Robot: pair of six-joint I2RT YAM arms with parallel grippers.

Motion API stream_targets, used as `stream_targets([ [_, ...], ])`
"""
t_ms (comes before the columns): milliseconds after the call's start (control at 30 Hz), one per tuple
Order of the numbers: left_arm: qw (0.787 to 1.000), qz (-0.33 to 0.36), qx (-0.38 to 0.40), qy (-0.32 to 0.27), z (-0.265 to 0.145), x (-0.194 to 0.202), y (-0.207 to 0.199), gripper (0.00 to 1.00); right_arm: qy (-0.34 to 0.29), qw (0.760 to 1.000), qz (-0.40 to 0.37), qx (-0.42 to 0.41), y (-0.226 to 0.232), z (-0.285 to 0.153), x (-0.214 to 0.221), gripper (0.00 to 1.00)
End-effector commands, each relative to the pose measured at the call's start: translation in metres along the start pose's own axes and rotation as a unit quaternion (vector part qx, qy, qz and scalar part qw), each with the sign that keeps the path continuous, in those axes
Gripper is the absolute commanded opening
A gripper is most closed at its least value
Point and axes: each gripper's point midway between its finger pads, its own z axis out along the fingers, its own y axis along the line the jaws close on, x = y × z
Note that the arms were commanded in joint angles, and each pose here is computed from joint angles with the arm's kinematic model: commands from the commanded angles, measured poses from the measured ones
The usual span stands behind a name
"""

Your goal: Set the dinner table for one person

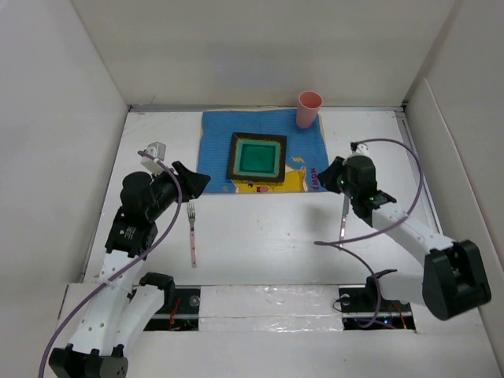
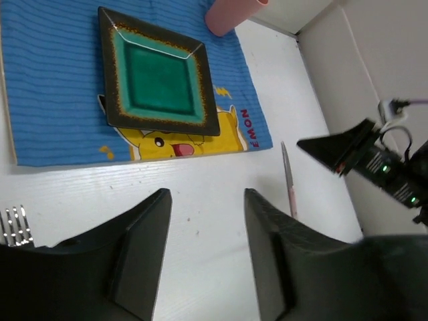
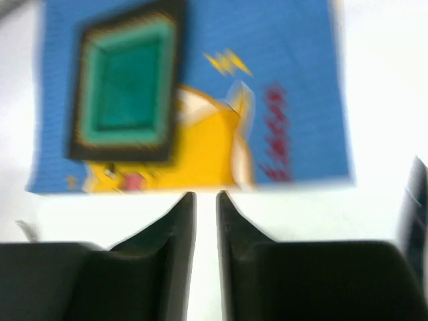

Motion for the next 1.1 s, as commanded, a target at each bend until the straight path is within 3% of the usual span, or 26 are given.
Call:
stream_targets([
  [0,0.998,-0.044,0.041,-0.033,-0.006,-0.026,-0.03,0.44,0.076,0.989,0.006,0.13,-0.071,-0.037,0.058,0.38],
  [67,0.995,-0.062,0.058,-0.044,-0.013,-0.036,-0.047,0.51,0.1,0.983,0.016,0.155,-0.086,-0.054,0.08,0.43],
  [300,0.984,-0.082,0.131,-0.092,-0.065,-0.081,-0.115,0.65,0.1,0.969,0.065,0.217,-0.123,-0.094,0.082,0.62],
  [467,0.978,-0.076,0.163,-0.109,-0.096,-0.095,-0.142,0.72,0.186,0.954,0.08,0.223,-0.129,-0.09,0.114,0.63],
  [667,0.978,-0.08,0.148,-0.123,-0.1,-0.104,-0.142,0.81,0.256,0.934,0.053,0.244,-0.14,-0.075,0.117,0.58],
  [900,0.977,-0.072,0.147,-0.14,-0.107,-0.114,-0.146,0.85,0.335,0.906,0.044,0.256,-0.147,-0.07,0.129,0.4],
  [1067,0.978,-0.07,0.147,-0.13,-0.099,-0.11,-0.145,0.86,0.358,0.895,0.036,0.265,-0.146,-0.082,0.133,0.35],
])
